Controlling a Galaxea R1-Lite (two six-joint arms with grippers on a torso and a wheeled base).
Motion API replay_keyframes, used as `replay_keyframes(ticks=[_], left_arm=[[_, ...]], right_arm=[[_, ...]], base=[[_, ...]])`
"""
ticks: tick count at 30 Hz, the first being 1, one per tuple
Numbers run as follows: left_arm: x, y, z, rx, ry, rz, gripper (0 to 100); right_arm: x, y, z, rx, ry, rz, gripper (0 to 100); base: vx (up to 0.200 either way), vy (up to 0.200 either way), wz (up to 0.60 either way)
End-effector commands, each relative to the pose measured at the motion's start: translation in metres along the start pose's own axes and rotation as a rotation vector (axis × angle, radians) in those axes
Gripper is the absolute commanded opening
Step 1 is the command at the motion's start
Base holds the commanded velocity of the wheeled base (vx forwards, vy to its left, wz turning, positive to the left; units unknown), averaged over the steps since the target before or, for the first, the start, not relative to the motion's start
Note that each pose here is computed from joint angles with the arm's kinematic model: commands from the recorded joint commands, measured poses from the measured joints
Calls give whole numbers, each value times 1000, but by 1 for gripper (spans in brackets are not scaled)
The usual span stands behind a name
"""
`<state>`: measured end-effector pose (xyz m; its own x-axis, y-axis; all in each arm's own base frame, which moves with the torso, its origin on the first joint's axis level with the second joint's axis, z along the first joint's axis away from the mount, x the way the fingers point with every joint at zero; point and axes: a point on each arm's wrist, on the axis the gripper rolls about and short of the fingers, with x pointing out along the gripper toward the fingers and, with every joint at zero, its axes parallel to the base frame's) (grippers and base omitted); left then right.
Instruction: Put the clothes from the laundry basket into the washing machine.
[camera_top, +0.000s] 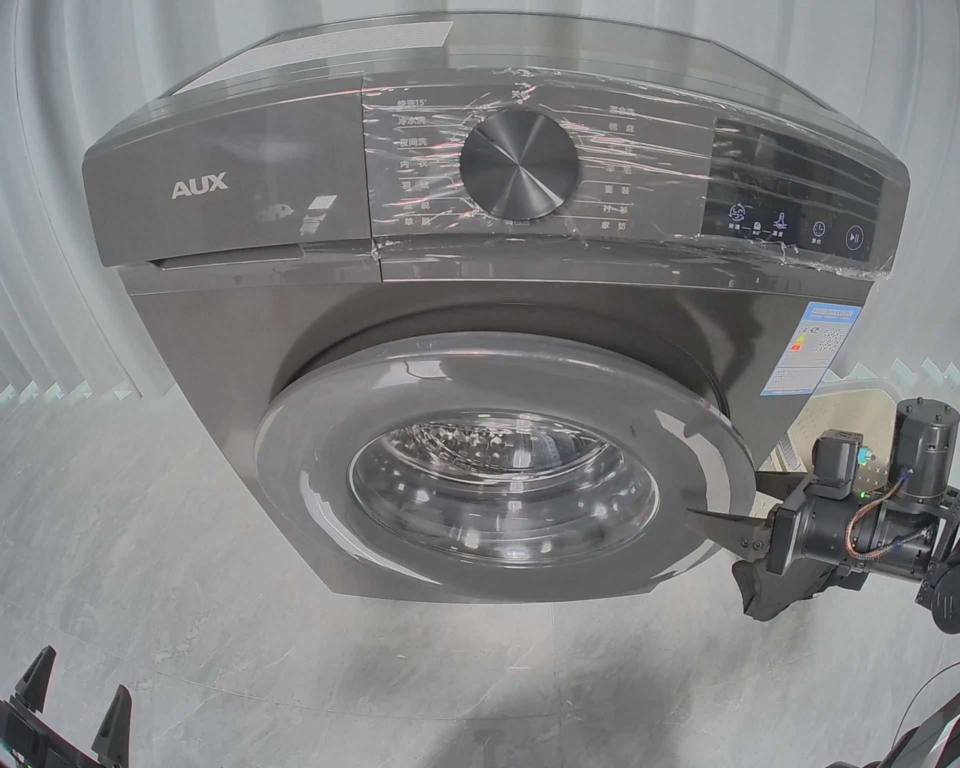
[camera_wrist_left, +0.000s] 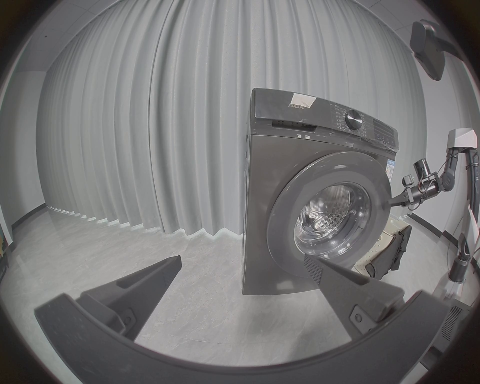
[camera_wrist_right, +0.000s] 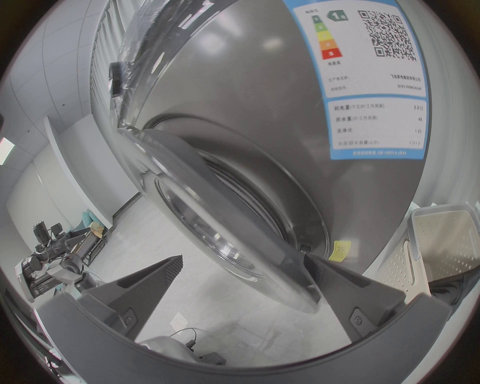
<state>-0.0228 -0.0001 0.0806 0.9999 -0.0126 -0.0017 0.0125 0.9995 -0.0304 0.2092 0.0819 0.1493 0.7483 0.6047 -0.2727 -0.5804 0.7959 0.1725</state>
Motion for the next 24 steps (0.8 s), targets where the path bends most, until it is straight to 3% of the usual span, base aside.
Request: replay_keyframes(ticks=[1,12,18,24], left_arm=[[0,0,-4,0,-3,0,100],[0,0,-4,-2,-3,0,100],[0,0,-4,-2,-3,0,100],[0,0,-4,-3,-3,0,100]], right_arm=[[-18,5,-4,-9,-17,9,100],[-14,5,-3,-17,-14,8,100],[-9,4,-2,-7,-11,5,100],[-7,9,-12,-4,19,30,100]], base=[[0,0,0],[0,0,0],[-200,0,0],[0,0,0]])
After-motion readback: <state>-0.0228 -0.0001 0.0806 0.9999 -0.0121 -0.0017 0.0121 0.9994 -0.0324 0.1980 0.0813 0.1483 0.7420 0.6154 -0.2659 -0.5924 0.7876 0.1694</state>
